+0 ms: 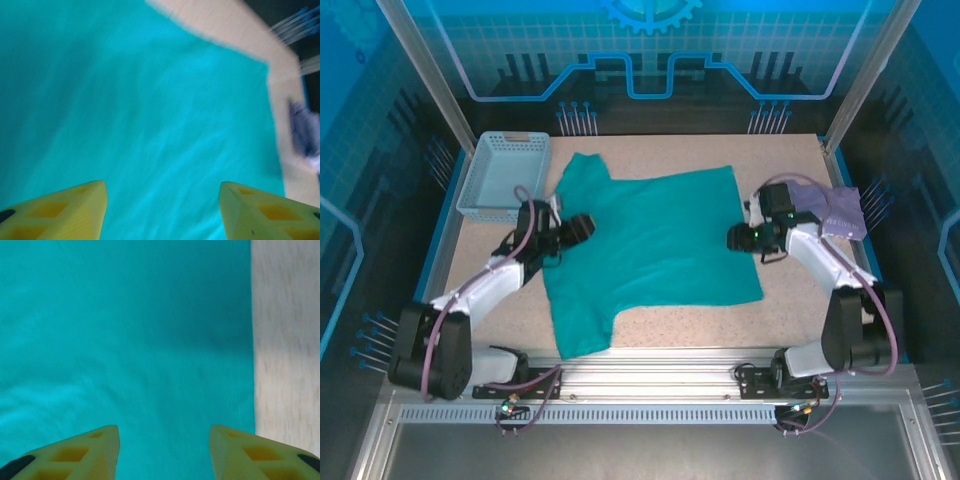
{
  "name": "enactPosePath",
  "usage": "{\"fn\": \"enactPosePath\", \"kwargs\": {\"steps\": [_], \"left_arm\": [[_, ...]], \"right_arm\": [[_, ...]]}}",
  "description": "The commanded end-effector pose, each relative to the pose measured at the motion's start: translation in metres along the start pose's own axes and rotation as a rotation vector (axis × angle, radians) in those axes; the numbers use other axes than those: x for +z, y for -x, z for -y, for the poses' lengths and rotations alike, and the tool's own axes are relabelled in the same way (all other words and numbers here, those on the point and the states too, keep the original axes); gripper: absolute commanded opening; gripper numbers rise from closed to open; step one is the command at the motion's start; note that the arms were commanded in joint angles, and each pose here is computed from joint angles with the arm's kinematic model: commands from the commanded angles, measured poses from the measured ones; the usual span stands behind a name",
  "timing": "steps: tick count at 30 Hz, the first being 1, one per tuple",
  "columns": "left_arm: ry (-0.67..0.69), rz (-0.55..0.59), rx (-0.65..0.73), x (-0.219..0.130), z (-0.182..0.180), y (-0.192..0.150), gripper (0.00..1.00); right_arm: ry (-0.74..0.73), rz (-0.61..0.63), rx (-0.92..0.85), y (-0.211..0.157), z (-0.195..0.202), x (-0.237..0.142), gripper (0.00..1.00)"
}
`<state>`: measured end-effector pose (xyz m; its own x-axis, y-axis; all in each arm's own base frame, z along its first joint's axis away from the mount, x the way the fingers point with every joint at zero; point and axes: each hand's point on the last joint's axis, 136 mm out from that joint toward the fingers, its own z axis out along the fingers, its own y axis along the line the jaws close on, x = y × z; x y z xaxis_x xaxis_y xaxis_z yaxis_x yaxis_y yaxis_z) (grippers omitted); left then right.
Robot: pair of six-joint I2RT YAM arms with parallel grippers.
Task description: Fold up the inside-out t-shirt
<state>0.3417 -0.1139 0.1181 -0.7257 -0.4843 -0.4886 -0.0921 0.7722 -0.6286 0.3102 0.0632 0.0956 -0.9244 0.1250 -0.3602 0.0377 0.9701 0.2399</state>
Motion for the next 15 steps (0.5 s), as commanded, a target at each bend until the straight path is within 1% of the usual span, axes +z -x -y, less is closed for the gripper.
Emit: {"fn": "enactPosePath", "kwargs": {"steps": [1,3,5,9,13,15], "left_arm": [[-0.014,-0.145,0.017,-0.016,-0.001,-0.051,0.62],[0.011,-0.201,0.02,-0.015,-0.01,-0.069,0.63],[0.037,-0.227,0.007,-0.01,-0.018,-0.077,0.63],[0.079,-0.228,0.002,0.0,-0.029,-0.076,0.63],[0.111,-0.23,-0.031,0.008,-0.04,-0.077,0.64],[0.134,-0.239,-0.04,0.011,-0.048,-0.08,0.64]], "right_arm": [[-0.074,-0.053,0.11,-0.039,0.018,-0.006,0.52],[-0.098,-0.091,0.157,-0.058,0.029,0.001,0.52],[-0.117,-0.123,0.193,-0.069,0.036,0.008,0.52],[-0.145,-0.155,0.261,-0.079,0.051,0.012,0.52],[-0.161,-0.172,0.336,-0.093,0.065,0.007,0.53],[-0.151,-0.164,0.37,-0.095,0.065,0.003,0.53]]}}
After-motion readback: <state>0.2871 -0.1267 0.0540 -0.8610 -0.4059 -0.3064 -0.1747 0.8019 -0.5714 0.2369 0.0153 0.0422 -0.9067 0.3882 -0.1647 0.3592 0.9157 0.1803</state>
